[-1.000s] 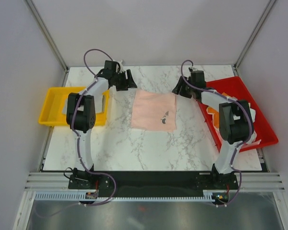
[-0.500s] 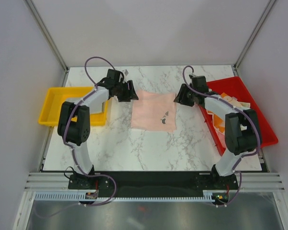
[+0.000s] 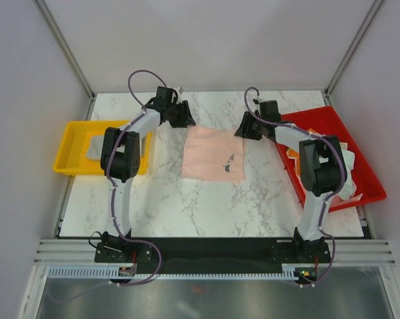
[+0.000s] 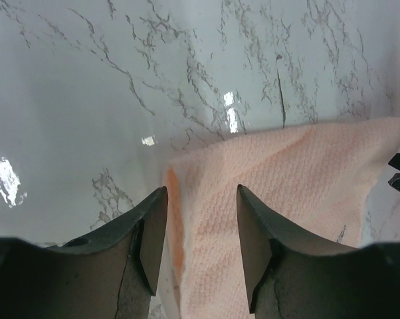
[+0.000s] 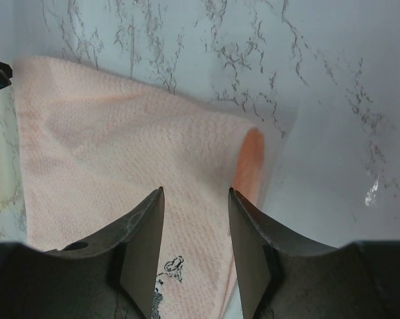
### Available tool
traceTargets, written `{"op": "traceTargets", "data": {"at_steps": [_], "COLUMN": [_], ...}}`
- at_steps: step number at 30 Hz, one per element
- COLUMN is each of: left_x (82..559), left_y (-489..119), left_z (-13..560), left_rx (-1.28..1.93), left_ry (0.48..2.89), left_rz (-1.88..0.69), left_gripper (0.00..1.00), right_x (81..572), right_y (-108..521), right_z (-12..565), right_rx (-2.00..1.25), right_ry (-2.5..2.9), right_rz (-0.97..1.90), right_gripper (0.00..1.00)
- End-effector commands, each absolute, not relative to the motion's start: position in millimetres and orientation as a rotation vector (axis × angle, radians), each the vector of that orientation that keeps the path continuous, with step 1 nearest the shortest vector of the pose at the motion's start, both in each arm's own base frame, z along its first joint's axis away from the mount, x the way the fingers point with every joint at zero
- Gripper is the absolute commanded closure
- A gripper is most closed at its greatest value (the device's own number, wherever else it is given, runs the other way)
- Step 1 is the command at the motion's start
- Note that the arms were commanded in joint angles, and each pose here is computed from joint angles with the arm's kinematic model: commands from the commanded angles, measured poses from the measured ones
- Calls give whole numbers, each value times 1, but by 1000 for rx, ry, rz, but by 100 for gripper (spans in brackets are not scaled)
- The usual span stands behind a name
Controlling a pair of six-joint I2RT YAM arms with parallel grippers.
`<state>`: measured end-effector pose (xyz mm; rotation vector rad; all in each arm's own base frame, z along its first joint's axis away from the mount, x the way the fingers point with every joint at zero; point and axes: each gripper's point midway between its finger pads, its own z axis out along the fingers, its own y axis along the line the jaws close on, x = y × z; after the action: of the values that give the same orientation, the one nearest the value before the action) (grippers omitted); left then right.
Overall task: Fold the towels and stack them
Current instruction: Fold the towel
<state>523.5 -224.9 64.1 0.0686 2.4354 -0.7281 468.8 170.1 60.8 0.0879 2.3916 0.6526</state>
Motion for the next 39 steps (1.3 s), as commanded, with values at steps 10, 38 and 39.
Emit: {"op": "traceTargets", "data": {"at_steps": [10, 38, 39], "left_x": [533, 529, 531], "left_y": [-232, -236, -234], "left_z": [61, 74, 80], "left_rx": [170, 212, 226], "left_ry": [2409, 2382, 2363], "left_rz": [-758, -825, -829], "left_gripper": [51, 98, 98], "right_x": [498, 494, 491], "right_y": [165, 155, 153], "right_z": [62, 69, 71], "right_rx": [44, 80, 77], "right_ry": [2330, 2279, 2271], "right_rz": [624, 652, 651], "right_gripper": [49, 100, 100]}}
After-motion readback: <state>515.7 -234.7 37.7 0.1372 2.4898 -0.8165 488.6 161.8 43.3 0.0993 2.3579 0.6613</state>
